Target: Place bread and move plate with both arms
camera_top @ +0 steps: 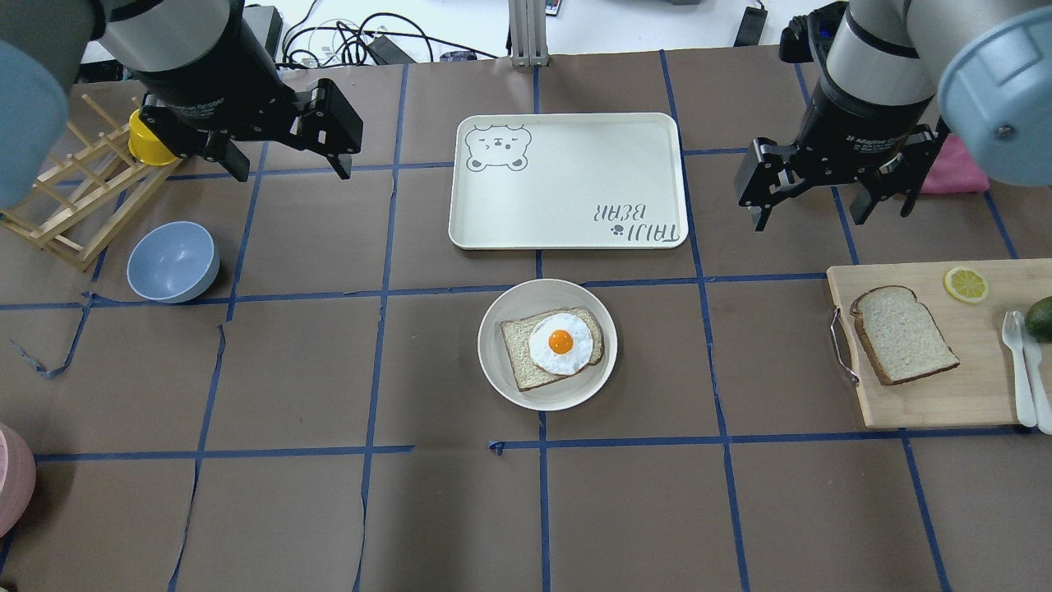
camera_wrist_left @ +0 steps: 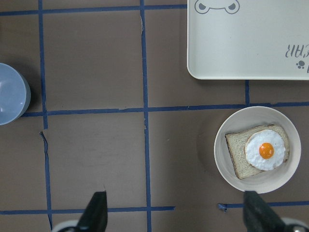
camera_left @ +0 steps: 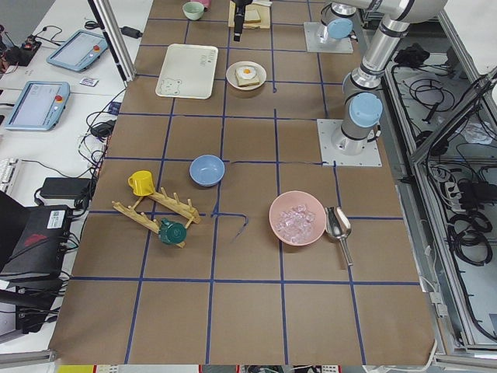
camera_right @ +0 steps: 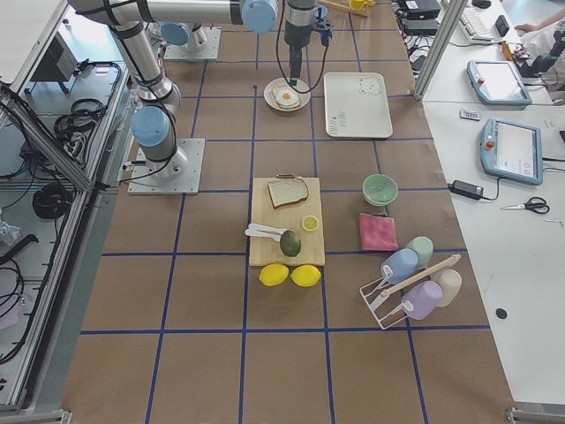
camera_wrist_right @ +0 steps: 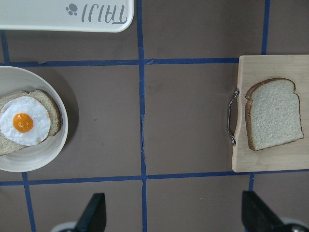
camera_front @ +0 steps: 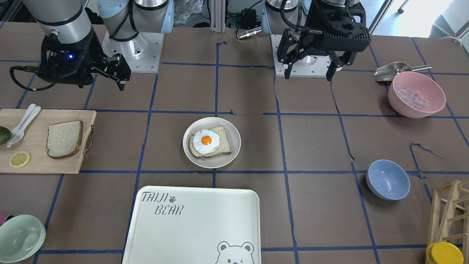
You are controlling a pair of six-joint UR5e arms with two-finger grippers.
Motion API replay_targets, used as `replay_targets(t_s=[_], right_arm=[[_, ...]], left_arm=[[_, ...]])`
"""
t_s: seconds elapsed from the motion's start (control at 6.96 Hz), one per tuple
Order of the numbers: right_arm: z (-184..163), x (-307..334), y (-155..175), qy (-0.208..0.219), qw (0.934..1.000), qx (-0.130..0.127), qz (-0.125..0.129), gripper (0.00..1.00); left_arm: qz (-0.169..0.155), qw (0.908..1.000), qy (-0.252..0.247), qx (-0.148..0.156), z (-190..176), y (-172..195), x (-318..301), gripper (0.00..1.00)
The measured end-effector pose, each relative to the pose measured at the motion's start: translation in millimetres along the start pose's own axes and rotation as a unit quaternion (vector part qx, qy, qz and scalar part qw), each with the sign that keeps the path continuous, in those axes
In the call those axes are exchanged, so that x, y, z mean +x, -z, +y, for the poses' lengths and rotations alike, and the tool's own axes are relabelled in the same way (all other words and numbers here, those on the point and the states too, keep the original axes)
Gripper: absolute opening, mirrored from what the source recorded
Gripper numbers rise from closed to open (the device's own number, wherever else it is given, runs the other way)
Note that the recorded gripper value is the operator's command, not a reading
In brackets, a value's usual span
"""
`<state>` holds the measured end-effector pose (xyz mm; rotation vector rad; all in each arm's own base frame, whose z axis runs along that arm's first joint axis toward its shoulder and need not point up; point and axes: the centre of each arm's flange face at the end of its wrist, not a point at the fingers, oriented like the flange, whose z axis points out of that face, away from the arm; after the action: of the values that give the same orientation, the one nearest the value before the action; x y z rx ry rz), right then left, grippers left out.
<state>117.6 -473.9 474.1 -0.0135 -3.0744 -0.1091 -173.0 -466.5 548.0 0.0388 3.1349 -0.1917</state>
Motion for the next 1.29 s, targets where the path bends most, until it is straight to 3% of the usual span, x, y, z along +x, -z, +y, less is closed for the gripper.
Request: replay_targets(t_s=[0.29, 0.57, 0.72, 1.01, 1.15, 1.29], right_arm=[[-14, 11, -22, -0.009, 0.9998, -0.019, 0.000, 1.00], [-31, 56, -71, -0.044, 0.9978, -0.049, -0.004, 1.00], [-34, 78, -98, -0.044, 0.9979, -0.047, 0.002, 0.99], [-42, 108, -155, -0.018, 0.9990, -0.038, 0.014, 0.90], [-48, 126, -182, -0.017, 0.9988, -0.042, 0.016, 0.79], [-54, 142, -206, -0.021, 0.9982, -0.052, 0.020, 0.78]], left_arm=[[0.000, 1.0000, 0.000, 0.000, 0, 0, 0, 1.00], [0.000, 1.0000, 0.000, 0.000, 0, 0, 0, 1.00], [0.000, 1.0000, 0.000, 0.000, 1, 1, 0, 1.00], [-0.001, 1.0000, 0.000, -0.001, 1, 1, 0, 1.00], [0.000, 1.0000, 0.001, -0.001, 1, 0, -1, 1.00], [-0.001, 1.0000, 0.001, -0.001, 1, 0, -1, 1.00]])
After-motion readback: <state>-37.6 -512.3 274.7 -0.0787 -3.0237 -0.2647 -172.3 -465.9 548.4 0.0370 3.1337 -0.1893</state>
